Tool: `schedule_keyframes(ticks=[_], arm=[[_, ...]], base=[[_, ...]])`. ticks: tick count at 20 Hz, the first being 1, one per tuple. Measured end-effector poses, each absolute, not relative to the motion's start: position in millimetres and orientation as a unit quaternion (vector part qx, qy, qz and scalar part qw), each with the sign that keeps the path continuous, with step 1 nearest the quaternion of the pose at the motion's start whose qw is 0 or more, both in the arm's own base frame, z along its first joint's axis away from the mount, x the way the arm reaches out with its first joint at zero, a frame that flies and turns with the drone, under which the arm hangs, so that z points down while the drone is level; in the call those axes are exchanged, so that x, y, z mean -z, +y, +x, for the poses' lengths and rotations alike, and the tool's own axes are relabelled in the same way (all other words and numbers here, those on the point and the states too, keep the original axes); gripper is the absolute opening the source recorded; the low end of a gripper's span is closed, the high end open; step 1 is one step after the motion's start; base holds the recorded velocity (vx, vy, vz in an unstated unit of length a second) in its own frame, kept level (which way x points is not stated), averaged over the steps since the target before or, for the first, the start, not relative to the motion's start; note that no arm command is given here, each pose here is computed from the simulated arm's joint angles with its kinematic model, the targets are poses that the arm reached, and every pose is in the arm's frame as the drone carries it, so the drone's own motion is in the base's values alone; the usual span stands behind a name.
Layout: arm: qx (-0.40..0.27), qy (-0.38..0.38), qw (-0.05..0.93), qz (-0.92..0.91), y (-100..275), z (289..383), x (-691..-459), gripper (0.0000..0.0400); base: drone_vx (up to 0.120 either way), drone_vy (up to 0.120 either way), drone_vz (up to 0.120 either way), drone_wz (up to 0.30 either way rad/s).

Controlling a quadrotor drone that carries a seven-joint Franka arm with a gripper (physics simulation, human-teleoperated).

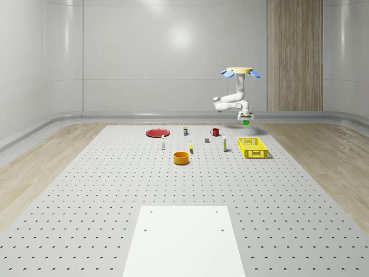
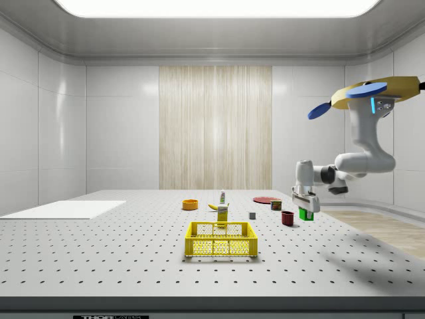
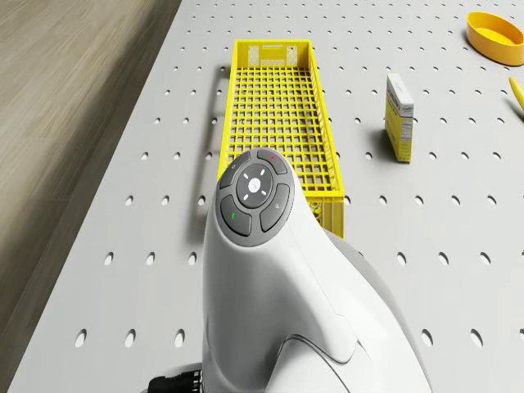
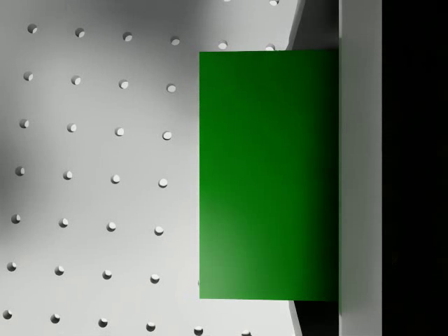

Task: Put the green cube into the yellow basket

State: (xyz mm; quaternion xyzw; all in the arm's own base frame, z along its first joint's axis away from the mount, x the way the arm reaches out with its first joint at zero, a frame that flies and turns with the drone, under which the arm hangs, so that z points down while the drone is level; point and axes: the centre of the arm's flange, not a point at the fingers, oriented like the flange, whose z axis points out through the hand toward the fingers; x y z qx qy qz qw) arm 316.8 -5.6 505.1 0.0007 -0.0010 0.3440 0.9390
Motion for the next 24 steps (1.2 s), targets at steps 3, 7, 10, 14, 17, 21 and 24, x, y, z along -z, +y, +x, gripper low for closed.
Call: schedule_keyframes(ticks=[3,7,10,14,17,21,24], arm=[[-0.345,-0.001,0.939,0.001,-5.8,316.8,-504.9,0.025],[-0.346,-0.001,0.938,0.001,-5.8,316.8,-504.9,0.025],[-0.346,-0.001,0.938,0.001,-5.9,316.8,-504.8,0.025],[-0.346,-0.001,0.938,0.0,-5.9,316.8,-504.8,0.025],[-0.346,-0.001,0.938,0.0,-5.9,316.8,-504.8,0.025],[-0.346,-0.001,0.938,0.0,-5.9,316.8,-504.8,0.025],[-0.347,-0.001,0.938,0.0,-5.9,316.8,-504.8,0.025]], base=[[0.12,0.0,0.093,0.0],[0.12,-0.08,0.0,0.0],[0.12,-0.12,0.0,0.0],[0.12,-0.02,0.0,0.0],[0.12,-0.08,0.0,0.0],[0.12,0.0,0.0,0.0],[0.12,0.0,0.0,0.0]])
